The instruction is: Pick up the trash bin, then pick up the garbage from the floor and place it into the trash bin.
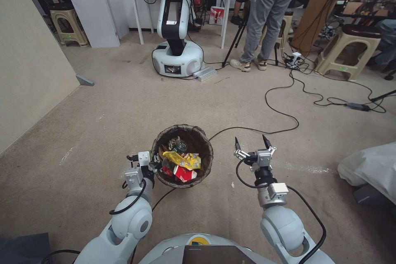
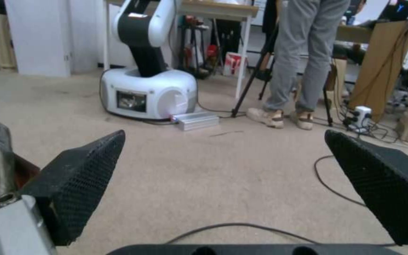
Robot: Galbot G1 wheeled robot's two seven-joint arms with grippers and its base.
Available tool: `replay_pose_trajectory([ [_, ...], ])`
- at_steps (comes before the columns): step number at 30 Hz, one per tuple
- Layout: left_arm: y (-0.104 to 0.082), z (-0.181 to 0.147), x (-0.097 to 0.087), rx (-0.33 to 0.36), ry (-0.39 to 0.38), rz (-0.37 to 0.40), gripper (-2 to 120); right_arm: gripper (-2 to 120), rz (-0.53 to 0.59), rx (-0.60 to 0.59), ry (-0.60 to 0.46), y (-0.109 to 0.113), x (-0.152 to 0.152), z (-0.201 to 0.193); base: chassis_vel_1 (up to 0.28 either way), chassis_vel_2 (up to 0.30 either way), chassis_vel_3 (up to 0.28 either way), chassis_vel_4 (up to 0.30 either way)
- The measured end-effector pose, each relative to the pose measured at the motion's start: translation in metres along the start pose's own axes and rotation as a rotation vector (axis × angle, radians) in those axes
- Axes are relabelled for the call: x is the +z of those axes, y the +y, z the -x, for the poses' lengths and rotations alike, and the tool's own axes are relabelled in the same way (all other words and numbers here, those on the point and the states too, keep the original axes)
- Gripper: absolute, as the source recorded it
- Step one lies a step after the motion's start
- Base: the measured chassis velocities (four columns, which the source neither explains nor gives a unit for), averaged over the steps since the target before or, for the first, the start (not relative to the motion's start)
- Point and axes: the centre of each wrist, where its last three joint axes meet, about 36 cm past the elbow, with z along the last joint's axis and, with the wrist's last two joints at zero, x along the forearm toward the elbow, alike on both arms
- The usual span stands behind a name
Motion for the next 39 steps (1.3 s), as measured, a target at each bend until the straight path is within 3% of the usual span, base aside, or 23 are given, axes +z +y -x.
replay_pose_trajectory([
  [6, -0.001, -0.011, -0.018, 0.065, 0.022, -0.011, 4, 100, -0.002, 0.022, -0.001, -0.001, 0.001, 0.002, 0.0, 0.0, 0.0, 0.0],
  [9, -0.002, -0.023, -0.039, 0.127, 0.087, -0.039, 4, 100, -0.002, 0.038, 0.003, -0.002, 0.002, 0.003, 0.0, 0.0, 0.0, 0.0],
  [13, -0.003, -0.031, -0.05, 0.155, 0.145, -0.062, 4, 100, 0.0, 0.048, 0.003, -0.002, 0.002, 0.004, 0.0, 0.0, 0.0, 0.0],
  [15, -0.003, -0.038, -0.064, 0.188, 0.231, -0.087, 4, 100, 0.003, 0.062, 0.003, -0.002, 0.003, 0.005, 0.0, 0.0, 0.0, 0.0],
  [33, 0.002, -0.043, -0.085, 0.24, 0.347, -0.087, 4, 100, 0.008, 0.094, 0.007, 0.0, 0.004, 0.005, 0.0, 0.0, 0.0, 0.0],
  [39, -0.001, -0.029, -0.096, 0.268, 0.402, -0.078, 4, 100, 0.01, 0.113, 0.013, 0.001, 0.005, 0.003, 0.0, 0.0, 0.0, 0.0],
])
